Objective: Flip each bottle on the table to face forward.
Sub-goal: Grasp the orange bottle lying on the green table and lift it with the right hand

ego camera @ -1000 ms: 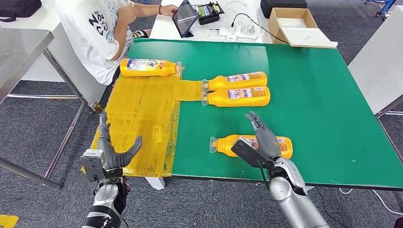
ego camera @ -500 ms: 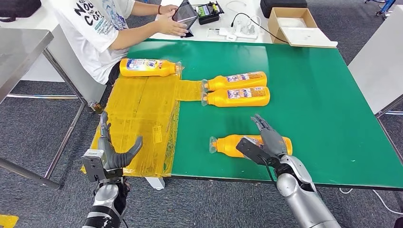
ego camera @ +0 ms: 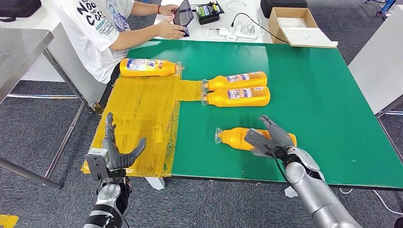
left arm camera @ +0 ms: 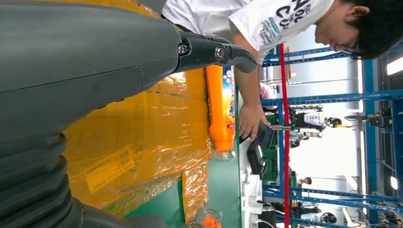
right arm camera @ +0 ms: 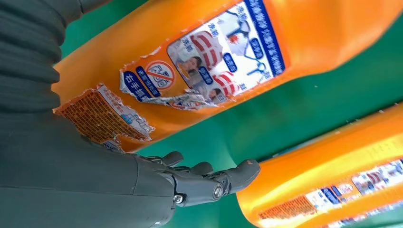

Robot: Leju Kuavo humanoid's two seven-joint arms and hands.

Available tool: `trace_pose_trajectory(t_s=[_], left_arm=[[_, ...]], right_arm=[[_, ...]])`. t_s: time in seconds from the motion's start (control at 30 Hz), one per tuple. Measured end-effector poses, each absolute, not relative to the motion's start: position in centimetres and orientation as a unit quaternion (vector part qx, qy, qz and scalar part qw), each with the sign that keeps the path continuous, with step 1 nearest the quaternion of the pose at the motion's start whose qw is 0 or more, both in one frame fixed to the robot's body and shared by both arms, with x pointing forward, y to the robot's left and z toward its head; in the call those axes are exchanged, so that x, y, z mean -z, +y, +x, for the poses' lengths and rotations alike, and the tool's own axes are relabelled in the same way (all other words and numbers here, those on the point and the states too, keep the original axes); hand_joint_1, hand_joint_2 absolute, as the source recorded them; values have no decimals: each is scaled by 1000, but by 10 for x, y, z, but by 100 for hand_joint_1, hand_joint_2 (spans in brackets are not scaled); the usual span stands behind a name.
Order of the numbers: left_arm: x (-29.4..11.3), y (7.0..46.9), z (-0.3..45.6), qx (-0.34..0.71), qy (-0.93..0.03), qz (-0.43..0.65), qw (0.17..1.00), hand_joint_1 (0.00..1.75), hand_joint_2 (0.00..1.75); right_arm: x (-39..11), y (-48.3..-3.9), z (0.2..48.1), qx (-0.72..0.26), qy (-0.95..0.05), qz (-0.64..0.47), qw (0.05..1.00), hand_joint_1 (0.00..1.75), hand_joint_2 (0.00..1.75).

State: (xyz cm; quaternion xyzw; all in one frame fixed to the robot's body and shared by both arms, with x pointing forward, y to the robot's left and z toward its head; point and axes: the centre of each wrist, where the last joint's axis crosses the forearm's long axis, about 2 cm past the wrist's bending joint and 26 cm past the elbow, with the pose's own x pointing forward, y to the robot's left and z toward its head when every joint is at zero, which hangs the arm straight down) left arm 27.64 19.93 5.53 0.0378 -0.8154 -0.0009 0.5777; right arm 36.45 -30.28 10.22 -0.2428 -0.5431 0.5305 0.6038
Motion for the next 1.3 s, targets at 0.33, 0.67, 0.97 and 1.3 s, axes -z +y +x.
trace_pose_trajectory(t_s=[0.33,0.67,0.97,1.3], left_arm=[[-52,198,276,0,-810,33,585,0,175],[-51,198,276,0,-809,31,587,0,175],[-42,190,283,-12,-791,-7,611,0,175],[-41,186,284,-15,-788,-13,615,0,175]], right_arm=[[-102,-310,372,-541,-522,-245,612,0,175],[-103,-312,374,-548,-513,-244,614,0,175],[-157,-335,430,-679,-366,-224,596,150,175],[-159,-332,434,-697,-350,-231,582,175,175]])
